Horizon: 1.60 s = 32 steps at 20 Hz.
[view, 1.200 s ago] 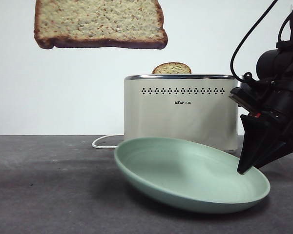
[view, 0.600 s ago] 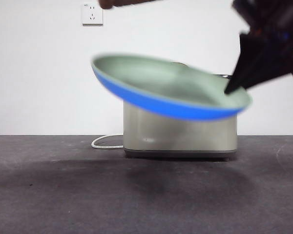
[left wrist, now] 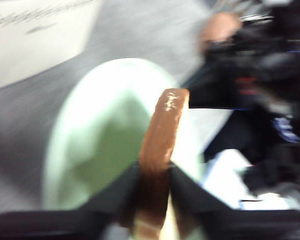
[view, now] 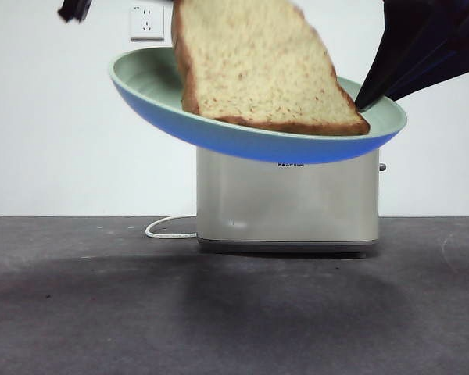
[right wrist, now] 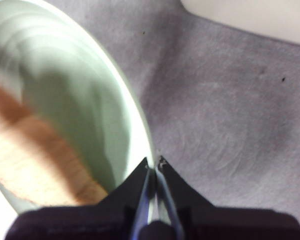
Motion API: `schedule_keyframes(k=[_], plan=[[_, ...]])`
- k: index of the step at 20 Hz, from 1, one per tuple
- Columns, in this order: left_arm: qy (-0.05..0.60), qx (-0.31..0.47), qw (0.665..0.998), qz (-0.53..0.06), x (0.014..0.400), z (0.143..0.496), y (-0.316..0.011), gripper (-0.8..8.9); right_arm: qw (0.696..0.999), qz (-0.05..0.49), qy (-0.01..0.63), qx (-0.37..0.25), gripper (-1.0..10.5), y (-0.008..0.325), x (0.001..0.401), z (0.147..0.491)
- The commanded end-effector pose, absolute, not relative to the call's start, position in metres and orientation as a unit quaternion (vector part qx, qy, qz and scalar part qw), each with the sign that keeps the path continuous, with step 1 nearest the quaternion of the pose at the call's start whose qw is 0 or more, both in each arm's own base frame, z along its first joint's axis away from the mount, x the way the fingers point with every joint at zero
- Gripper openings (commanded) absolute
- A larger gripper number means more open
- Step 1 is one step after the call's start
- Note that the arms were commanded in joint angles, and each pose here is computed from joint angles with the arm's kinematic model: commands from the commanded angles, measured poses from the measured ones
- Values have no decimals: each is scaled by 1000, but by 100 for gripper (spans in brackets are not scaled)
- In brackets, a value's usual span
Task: Take the bread from the toaster,put the bread on the plate,put the plate on the table
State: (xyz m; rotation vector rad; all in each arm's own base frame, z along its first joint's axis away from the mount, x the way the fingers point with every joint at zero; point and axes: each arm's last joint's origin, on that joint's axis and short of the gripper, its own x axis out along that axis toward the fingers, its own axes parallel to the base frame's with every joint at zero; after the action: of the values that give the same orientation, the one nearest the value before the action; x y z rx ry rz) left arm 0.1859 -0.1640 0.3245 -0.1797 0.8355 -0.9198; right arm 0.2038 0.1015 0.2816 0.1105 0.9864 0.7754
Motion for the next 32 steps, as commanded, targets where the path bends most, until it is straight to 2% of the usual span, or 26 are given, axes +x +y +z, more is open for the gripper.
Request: schedule_keyframes(k=[1,7,16,17,19,22,26,32], plan=[[417,-71,810,-406,189,314,-166,462,804,372,460,58,-18,105,201,283],[421,-73,803,-415,191,316,-168,463,792,378,477,53,-18,108,196,281],[338,-43,822,-457,178,393,-158,462,792,372,481,54,-18,107,196,281],[322,-34,824,-464,173,405,-154,436,795,369,478,57,-18,107,197,281],[299,-14,827,-475,160,426,-144,304,808,354,468,59,-18,108,200,282],[268,3,831,-487,140,449,-128,-24,811,341,470,68,-18,111,209,277],[240,4,832,-500,117,460,-114,-8,799,316,508,59,-18,120,230,250],[258,34,821,-509,101,456,-104,-8,786,266,555,59,-18,118,259,210]])
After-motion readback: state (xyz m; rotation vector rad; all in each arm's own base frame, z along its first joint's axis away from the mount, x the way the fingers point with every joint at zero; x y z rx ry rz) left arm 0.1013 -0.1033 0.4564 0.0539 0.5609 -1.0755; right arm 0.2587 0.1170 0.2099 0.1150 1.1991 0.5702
